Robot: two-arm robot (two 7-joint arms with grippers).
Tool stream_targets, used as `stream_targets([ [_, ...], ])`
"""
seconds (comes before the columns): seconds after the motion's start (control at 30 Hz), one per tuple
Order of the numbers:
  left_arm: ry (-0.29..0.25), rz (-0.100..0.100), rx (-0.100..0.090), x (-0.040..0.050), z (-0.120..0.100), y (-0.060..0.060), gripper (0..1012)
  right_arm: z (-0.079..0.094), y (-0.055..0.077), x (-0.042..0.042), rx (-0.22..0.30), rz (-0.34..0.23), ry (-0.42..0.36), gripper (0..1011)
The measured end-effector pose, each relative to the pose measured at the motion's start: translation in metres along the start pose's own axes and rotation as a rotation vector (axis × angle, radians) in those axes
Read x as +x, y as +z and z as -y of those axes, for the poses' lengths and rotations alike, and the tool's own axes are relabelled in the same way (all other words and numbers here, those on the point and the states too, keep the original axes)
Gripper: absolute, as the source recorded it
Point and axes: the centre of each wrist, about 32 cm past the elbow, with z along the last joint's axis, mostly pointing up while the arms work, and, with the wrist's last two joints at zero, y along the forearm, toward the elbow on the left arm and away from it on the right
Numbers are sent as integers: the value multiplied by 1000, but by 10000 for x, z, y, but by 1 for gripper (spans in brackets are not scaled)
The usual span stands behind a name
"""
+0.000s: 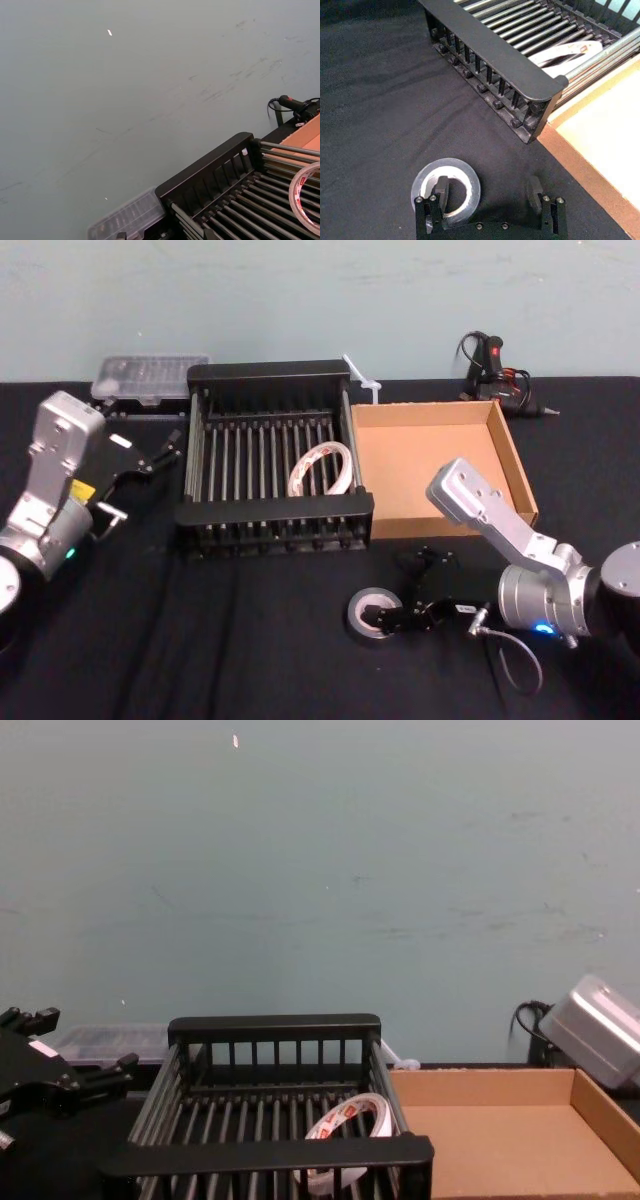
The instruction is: Pick up the white tape and place it into the black box , Pick up the silver tape and place it into the brown box.
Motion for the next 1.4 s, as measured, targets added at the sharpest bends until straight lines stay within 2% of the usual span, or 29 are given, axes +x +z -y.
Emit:
stream_targets([
  [0.13,0,0,0,0,0,0,1001,0,0,-1,0,0,0,992],
  [0.5,0,0,0,0,0,0,1001,2,0,-3,1,0,0,732],
  [0.53,0,0,0,0,0,0,1001,2,1,-2,2,0,0,666],
  [0.7,0,0,0,0,0,0,1001,3,1,-2,2,0,0,533],
  [0.73,0,0,0,0,0,0,1001,3,1,-2,2,0,0,465],
  [0.77,0,0,0,0,0,0,1001,3,1,-2,2,0,0,465],
  [1.03,0,0,0,0,0,0,1001,3,1,-2,2,0,0,191],
  [1.13,0,0,0,0,0,0,1001,3,1,-2,2,0,0,157],
  [1.4,0,0,0,0,0,0,1001,3,1,-2,2,0,0,157],
])
